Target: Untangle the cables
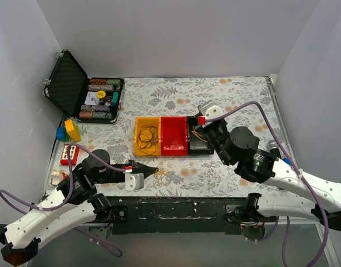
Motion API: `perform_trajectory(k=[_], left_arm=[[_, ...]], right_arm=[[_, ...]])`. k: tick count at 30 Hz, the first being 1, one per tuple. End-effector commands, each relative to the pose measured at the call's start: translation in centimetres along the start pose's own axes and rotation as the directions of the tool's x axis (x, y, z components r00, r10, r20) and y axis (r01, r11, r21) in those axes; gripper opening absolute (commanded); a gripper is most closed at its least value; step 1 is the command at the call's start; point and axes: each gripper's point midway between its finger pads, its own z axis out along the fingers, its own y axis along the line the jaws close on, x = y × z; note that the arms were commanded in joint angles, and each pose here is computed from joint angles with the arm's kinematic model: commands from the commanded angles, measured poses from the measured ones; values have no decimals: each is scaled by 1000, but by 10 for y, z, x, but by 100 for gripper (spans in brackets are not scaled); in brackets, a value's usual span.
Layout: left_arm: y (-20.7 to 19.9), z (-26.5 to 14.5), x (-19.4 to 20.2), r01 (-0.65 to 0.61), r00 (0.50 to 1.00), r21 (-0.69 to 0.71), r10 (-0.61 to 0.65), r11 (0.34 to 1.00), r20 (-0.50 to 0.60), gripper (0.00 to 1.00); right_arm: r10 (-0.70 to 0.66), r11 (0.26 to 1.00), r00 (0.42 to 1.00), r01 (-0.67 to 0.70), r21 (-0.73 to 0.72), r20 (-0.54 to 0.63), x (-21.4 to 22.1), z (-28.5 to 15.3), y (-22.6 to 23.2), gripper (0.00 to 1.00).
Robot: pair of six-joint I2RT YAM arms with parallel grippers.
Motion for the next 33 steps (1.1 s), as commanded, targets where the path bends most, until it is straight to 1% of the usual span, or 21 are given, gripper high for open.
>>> perform_trajectory(k=[1, 3, 7, 14, 23, 33], left_arm=[[7, -3, -16, -113, 993, 9, 112, 994, 26, 0], [12, -5, -16, -170, 985, -9, 170, 985, 18, 0], [18, -8, -24, -255, 966, -24, 256, 967, 29, 0], [25, -12, -48, -348, 934, -33, 350, 937, 78, 0], [33, -11, -57, -400, 912, -42, 402, 916, 81, 0], [37, -10, -60, -445, 891, -47, 447, 894, 80, 0]], right_arm=[[47, 999, 998, -47, -9, 47, -12, 18, -9, 1], [39, 999, 999, -39, 4, 19, -3, 28, -15, 1], [63, 998, 998, -63, 18, 2, 10, 40, -21, 1], [74, 997, 996, -73, 13, -57, 42, 58, -17, 1], [107, 994, 985, -106, 12, -134, 84, 73, -18, 1], [127, 992, 968, -124, 27, -215, 132, 78, -24, 1]])
